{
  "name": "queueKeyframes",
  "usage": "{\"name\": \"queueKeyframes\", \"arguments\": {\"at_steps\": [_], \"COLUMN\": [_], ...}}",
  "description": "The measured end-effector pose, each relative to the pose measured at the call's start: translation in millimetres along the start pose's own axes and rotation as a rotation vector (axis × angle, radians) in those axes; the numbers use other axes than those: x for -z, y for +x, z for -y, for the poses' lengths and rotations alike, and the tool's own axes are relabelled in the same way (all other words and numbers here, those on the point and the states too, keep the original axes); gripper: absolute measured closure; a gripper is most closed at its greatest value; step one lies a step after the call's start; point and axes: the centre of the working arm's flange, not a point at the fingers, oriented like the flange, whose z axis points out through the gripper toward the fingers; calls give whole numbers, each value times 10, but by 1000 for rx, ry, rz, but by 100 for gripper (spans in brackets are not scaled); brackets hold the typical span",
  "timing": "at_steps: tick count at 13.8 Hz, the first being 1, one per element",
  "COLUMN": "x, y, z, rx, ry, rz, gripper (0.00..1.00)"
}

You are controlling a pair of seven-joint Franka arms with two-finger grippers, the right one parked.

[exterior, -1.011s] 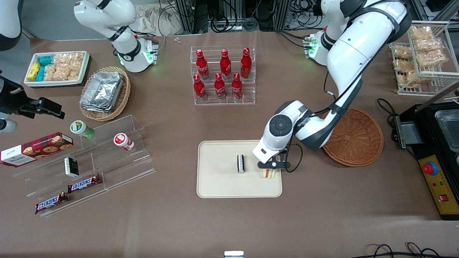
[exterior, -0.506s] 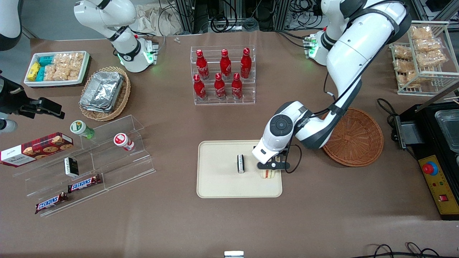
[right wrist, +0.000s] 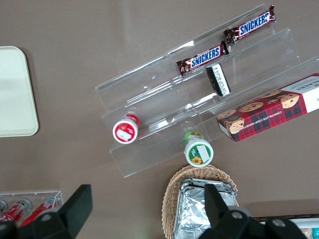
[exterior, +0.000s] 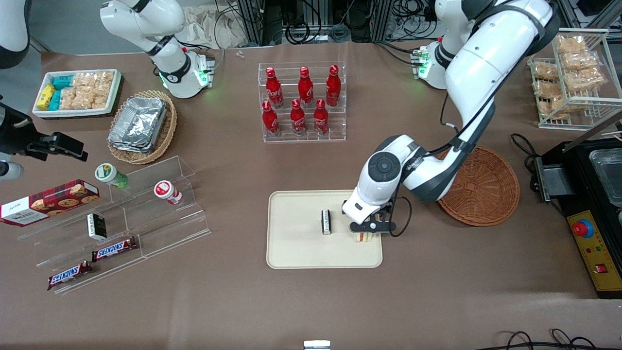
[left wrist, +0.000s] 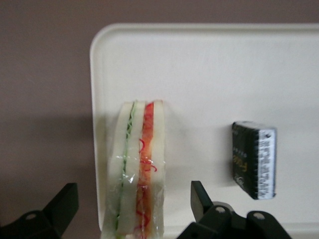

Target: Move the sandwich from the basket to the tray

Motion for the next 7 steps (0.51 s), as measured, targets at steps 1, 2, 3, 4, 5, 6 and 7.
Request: {"name": "queueKeyframes", "arguments": {"at_steps": [1, 2, 3, 4, 5, 6, 7], "x": [266, 547, 814, 1055, 1282, 1500, 1721], "y": [60, 97, 103, 76, 34, 3, -11], "z": [27, 65, 111, 151, 198, 285, 423], "rx": [27, 55, 66, 63, 53, 42, 27], "ry": [-12, -27, -28, -21, -14, -9, -5], "rz": [-16, -25, -28, -19, 0, 20, 39], "gripper": [0, 0, 0, 0, 0, 0, 0]}}
